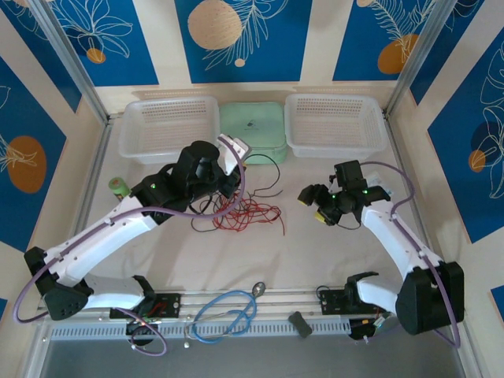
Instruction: Untangle the cables
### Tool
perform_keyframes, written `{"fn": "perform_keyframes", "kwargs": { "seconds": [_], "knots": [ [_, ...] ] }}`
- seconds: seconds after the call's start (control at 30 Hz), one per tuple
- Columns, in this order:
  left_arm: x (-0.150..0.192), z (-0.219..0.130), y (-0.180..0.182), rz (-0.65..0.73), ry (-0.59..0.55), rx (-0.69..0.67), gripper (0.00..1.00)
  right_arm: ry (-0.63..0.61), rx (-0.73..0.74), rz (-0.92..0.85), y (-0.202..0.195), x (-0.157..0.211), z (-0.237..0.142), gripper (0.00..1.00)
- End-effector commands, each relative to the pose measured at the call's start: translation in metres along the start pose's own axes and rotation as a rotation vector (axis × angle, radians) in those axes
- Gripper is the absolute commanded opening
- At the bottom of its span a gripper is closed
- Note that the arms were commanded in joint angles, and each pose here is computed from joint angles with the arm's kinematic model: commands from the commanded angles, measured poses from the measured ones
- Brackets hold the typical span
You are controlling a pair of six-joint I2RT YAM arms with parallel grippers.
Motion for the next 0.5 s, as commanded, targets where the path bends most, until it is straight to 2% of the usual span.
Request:
{"fn": "perform_keyframes", "kwargs": {
  "seconds": [0.0,0.07,0.17,0.33,0.47],
  "knots": [
    [-0.023,-0.012,0.011,-0.024,-0.055,-0.045,0.0,0.015,-0.078,0.006,0.013,-0.005,0.013,0.69],
    [-0.033,-0.017,0.019,-0.025,-0.068,-0.093,0.0,0.024,-0.057,-0.005,0.012,-0.004,0.018,0.68],
    [-0.054,-0.027,0.042,-0.03,-0.09,-0.242,0.0,0.024,-0.042,-0.02,0.01,-0.002,0.02,0.68],
    [-0.078,-0.041,0.096,-0.093,-0.101,-0.456,0.0,0.021,-0.034,-0.049,0.005,0.006,0.017,0.67],
    [-0.082,-0.044,0.142,-0.176,-0.096,-0.561,0.0,0.027,-0.029,-0.061,-0.001,0.016,0.015,0.67]
  ]
}}
Point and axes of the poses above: each hand's point on the last joint's axis, 136 mm out from that joint toward the fingers, its own z axis out along the fingers, its own y axis along the line the jaws close on, x = y × z, the point moved 3 cm from there along -z, back along the fingers
